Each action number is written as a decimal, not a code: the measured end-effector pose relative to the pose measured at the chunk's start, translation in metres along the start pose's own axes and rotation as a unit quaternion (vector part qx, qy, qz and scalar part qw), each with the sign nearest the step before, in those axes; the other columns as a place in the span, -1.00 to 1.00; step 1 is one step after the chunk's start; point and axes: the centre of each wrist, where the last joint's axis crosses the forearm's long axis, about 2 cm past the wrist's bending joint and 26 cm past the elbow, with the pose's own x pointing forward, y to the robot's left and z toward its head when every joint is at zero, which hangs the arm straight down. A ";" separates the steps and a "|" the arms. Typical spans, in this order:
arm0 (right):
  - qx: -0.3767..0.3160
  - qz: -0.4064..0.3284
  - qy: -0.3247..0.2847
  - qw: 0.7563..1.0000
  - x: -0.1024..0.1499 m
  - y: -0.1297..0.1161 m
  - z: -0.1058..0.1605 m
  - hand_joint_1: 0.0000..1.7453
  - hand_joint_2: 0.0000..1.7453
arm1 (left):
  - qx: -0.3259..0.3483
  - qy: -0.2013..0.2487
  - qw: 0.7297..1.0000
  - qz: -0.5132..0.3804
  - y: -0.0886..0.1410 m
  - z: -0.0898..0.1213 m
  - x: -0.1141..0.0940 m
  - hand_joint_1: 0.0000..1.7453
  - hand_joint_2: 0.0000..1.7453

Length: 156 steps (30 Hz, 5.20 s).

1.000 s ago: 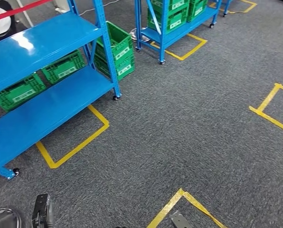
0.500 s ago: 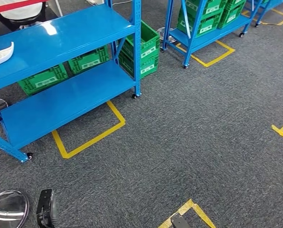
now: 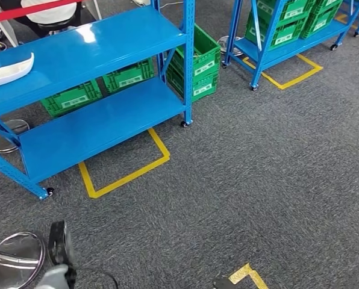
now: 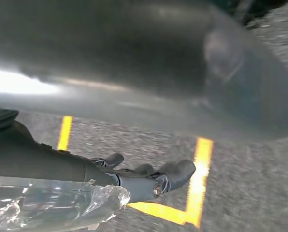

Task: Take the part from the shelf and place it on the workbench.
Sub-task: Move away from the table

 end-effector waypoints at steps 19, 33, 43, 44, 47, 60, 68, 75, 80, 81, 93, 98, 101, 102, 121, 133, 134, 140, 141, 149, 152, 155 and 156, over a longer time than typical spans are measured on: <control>0.000 0.012 -0.012 1.000 0.014 -0.004 -0.003 -1.00 -1.00 | -0.009 -0.061 0.997 0.035 -0.011 -0.003 0.068 -1.00 -1.00; -0.001 0.015 -0.015 1.000 0.017 -0.006 -0.004 -1.00 -1.00 | -0.013 -0.065 0.997 0.041 -0.010 -0.004 0.068 -1.00 -1.00; -0.009 0.016 -0.037 0.999 0.020 -0.009 -0.005 -1.00 -1.00 | 0.003 -0.078 0.995 0.061 -0.012 -0.003 0.059 -1.00 -1.00; -0.013 0.015 -0.044 0.999 0.021 -0.010 -0.005 -1.00 -1.00 | 0.006 -0.083 0.994 0.064 -0.013 -0.002 0.058 -1.00 -1.00; -0.039 0.006 -0.093 0.995 0.029 -0.015 -0.006 -1.00 -1.00 | 0.032 -0.124 0.988 0.083 -0.017 0.000 0.056 -1.00 -1.00; -0.178 -0.173 -0.168 0.954 -0.014 -0.015 0.003 -1.00 -1.00 | 0.032 -0.143 0.989 -0.024 0.030 0.039 -0.147 -1.00 -1.00; -0.191 -0.190 -0.218 0.938 -0.010 -0.019 0.002 -1.00 -1.00 | -0.015 -0.159 0.984 0.078 0.043 0.035 -0.148 -1.00 -1.00; -0.200 -0.202 -0.282 0.916 0.018 -0.035 -0.003 -1.00 -1.00 | -0.040 -0.188 0.968 0.159 0.060 0.026 -0.134 -1.00 -1.00; -0.193 -0.201 -0.294 0.914 0.023 -0.038 -0.004 -1.00 -1.00 | -0.019 -0.181 0.973 0.144 0.061 0.026 -0.137 -1.00 -1.00; -0.193 -0.201 -0.295 0.914 0.023 -0.038 -0.004 -1.00 -1.00 | -0.018 -0.179 0.974 0.141 0.061 0.027 -0.138 -1.00 -1.00; -0.188 -0.214 -0.303 0.909 0.023 -0.032 -0.004 -1.00 -1.00 | -0.042 -0.208 0.958 0.193 0.058 0.028 -0.133 -1.00 -1.00; -0.185 -0.236 -0.303 0.905 0.022 -0.030 -0.004 -1.00 -1.00 | -0.051 -0.219 0.954 0.200 0.054 0.029 -0.131 -1.00 -1.00; -0.186 -0.241 -0.299 0.904 0.019 -0.028 -0.003 -1.00 -1.00 | -0.052 -0.219 0.954 0.199 0.054 0.031 -0.133 -1.00 -1.00; -0.187 -0.242 -0.299 0.904 0.019 -0.028 -0.003 -1.00 -1.00 | -0.052 -0.219 0.954 0.199 0.053 0.031 -0.134 -1.00 -1.00; -0.200 -0.245 -0.297 0.901 0.030 -0.017 -0.004 -1.00 -1.00 | -0.072 -0.225 0.954 0.183 0.043 0.033 -0.132 -1.00 -1.00; -0.194 -0.252 -0.300 0.900 0.032 -0.019 -0.004 -1.00 -1.00 | -0.075 -0.222 0.959 0.160 0.039 0.036 -0.134 -1.00 -1.00; -0.194 -0.251 -0.300 0.900 0.032 -0.019 -0.004 -1.00 -1.00 | -0.077 -0.222 0.959 0.159 0.038 0.036 -0.134 -1.00 -1.00; -0.194 -0.251 -0.299 0.900 0.032 -0.019 -0.005 -1.00 -1.00 | -0.081 -0.223 0.960 0.150 0.039 0.036 -0.135 -1.00 -1.00; -0.194 -0.251 -0.300 0.900 0.033 -0.019 -0.005 -1.00 -1.00 | -0.082 -0.223 0.960 0.150 0.039 0.037 -0.135 -1.00 -1.00; -0.193 -0.250 -0.298 0.901 0.031 -0.017 -0.004 -1.00 -1.00 | -0.090 -0.229 0.958 0.145 0.038 0.037 -0.134 -1.00 -1.00; -0.192 -0.252 -0.300 0.900 0.033 -0.019 -0.005 -1.00 -1.00 | -0.092 -0.232 0.958 0.143 0.038 0.037 -0.133 -1.00 -1.00; -0.190 -0.255 -0.303 0.898 0.034 -0.019 -0.005 -1.00 -1.00 | -0.093 -0.230 0.958 0.140 0.038 0.038 -0.135 -1.00 -1.00; -0.190 -0.256 -0.303 0.898 0.034 -0.019 -0.005 -1.00 -1.00 | -0.094 -0.231 0.958 0.140 0.038 0.038 -0.135 -1.00 -1.00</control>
